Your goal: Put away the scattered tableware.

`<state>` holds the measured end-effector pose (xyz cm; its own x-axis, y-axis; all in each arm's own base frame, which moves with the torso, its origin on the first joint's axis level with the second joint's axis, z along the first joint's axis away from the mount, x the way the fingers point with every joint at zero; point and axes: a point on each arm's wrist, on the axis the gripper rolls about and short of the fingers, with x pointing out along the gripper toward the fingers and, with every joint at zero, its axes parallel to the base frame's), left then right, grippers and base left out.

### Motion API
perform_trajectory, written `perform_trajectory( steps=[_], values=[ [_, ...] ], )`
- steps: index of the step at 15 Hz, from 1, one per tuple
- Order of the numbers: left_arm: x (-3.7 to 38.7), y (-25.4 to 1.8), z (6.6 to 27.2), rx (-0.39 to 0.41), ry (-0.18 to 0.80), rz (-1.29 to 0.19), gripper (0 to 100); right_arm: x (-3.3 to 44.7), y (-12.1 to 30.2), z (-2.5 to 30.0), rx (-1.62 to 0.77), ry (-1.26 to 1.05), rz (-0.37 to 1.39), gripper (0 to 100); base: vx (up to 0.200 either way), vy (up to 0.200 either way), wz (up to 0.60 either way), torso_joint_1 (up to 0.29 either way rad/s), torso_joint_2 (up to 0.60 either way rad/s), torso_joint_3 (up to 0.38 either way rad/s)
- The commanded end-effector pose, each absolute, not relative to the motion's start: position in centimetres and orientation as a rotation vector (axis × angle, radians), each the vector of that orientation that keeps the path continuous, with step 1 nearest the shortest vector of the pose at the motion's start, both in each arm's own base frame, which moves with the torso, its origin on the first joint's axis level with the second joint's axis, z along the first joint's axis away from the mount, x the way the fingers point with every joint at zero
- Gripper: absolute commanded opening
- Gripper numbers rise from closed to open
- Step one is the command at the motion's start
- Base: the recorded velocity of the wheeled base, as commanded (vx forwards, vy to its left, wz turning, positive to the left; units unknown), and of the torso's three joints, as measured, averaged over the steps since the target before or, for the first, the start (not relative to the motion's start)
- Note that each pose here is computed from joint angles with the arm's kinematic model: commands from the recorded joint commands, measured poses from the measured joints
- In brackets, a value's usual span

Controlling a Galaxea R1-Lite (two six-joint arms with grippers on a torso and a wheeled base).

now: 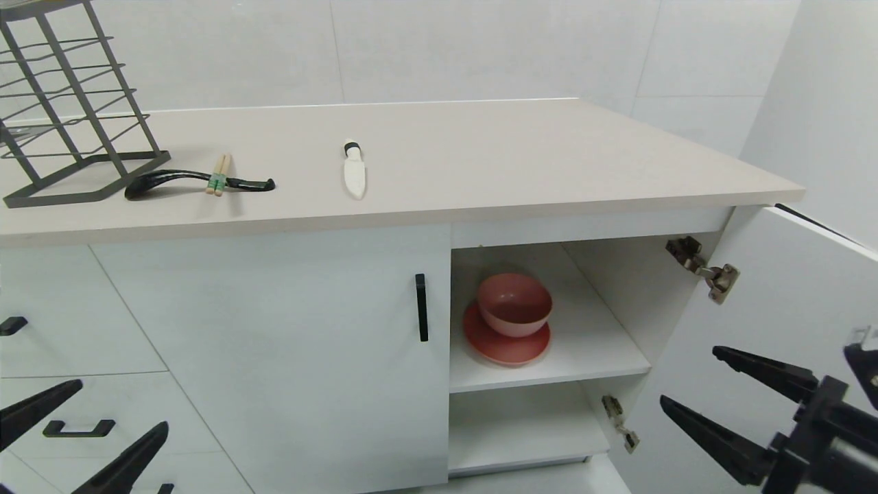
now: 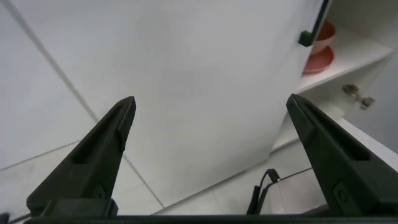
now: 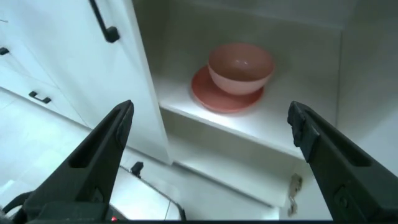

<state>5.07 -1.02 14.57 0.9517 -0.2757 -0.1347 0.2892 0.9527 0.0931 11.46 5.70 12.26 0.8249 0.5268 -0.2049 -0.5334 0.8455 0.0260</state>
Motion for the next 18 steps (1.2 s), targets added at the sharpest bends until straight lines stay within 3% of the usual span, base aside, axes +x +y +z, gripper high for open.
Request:
perform_trajectory(
  steps=[1, 6, 10, 13, 14, 18],
  values=[
    [1.9, -0.4, 13.6, 0.098, 0.049, -0.193, 100, 7.6, 3.2, 13.7, -0.012, 0.09, 0.498, 100, 0.0, 0.0, 0.0, 0.0, 0.0, 0.0],
    [-2.1, -0.3, 12.0, 0.071, -0.012, -0.153, 100, 2.4, 1.0, 12.9, -0.02, 0.066, 0.411, 100, 0.0, 0.0, 0.0, 0.0, 0.0, 0.0],
    [-2.5, -0.4, 10.6, 0.06, -0.026, -0.108, 100, 0.1, 0.3, 12.7, -0.012, -0.011, 0.34, 100, 0.0, 0.0, 0.0, 0.0, 0.0, 0.0],
    [-2.0, -0.4, 9.2, 0.037, 0.012, -0.108, 100, -0.6, 0.3, 11.7, -0.014, -0.01, 0.262, 100, 0.0, 0.0, 0.0, 0.0, 0.0, 0.0],
    [-1.7, -0.4, 7.8, 0.057, 0.061, -0.096, 100, -1.2, 0.2, 9.8, -0.014, -0.005, 0.245, 100, 0.0, 0.0, 0.0, 0.0, 0.0, 0.0],
    [-1.7, -0.3, 7.7, 0.029, 0.066, -0.064, 100, -1.5, 0.1, 8.4, -0.019, 0.029, 0.195, 100, 0.0, 0.0, 0.0, 0.0, 0.0, 0.0]
  ],
)
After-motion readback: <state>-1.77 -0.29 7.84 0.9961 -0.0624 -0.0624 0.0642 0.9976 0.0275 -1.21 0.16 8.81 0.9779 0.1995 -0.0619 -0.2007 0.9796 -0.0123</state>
